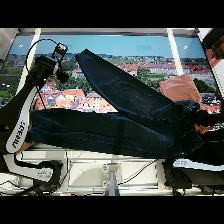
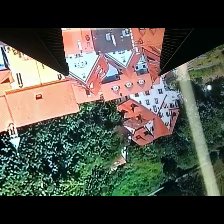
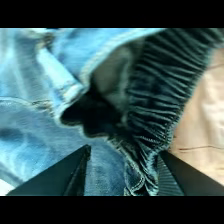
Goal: Fold the clothes and pants, and hang the long-sleeved shirts on hangers.
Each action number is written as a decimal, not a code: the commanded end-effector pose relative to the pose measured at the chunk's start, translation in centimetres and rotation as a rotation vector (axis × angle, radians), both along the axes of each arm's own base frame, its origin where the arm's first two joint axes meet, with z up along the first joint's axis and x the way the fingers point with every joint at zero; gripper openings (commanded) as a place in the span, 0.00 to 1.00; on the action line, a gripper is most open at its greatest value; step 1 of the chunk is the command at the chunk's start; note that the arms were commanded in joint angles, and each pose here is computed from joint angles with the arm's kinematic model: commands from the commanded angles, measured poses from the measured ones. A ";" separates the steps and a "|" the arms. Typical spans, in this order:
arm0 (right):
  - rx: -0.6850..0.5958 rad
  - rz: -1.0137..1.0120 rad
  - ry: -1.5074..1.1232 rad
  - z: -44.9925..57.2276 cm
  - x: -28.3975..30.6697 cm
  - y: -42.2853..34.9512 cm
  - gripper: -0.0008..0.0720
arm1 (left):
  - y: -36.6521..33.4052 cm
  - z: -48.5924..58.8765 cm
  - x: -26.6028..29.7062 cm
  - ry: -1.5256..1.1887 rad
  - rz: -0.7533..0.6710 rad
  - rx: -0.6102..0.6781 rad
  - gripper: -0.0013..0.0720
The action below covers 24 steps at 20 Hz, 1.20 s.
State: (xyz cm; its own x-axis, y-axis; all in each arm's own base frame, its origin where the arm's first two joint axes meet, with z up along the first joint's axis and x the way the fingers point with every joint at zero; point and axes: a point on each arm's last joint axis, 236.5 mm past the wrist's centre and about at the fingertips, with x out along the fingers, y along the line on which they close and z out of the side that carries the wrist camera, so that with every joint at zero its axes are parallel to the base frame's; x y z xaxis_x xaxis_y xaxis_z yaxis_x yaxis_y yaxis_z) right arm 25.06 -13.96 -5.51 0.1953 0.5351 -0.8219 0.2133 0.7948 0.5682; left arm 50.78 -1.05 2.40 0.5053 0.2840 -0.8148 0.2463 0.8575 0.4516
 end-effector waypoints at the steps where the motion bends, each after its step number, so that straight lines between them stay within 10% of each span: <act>1: 0.063 0.038 -0.009 1.4 -0.1 1.1 0.54 | 0.0 0.1 0.1 -0.004 -0.002 -0.001 0.84; 18: -0.061 0.194 0.049 -3.2 -1.7 2.1 0.55 | -2.4 0.7 2.9 -0.136 -0.014 -0.114 0.84; 19: -0.079 0.222 0.028 -3.3 -1.1 2.3 0.52 | -2.7 0.7 3.5 -0.168 0.003 -0.144 0.84; 21: -0.082 0.261 0.016 -3.3 -0.4 3.2 0.12 | -3.4 0.4 4.9 -0.232 0.049 -0.217 0.84; 24: -0.079 0.268 0.009 -3.2 -0.1 3.6 0.06 | -3.4 -0.5 7.2 -0.324 0.175 -0.414 0.84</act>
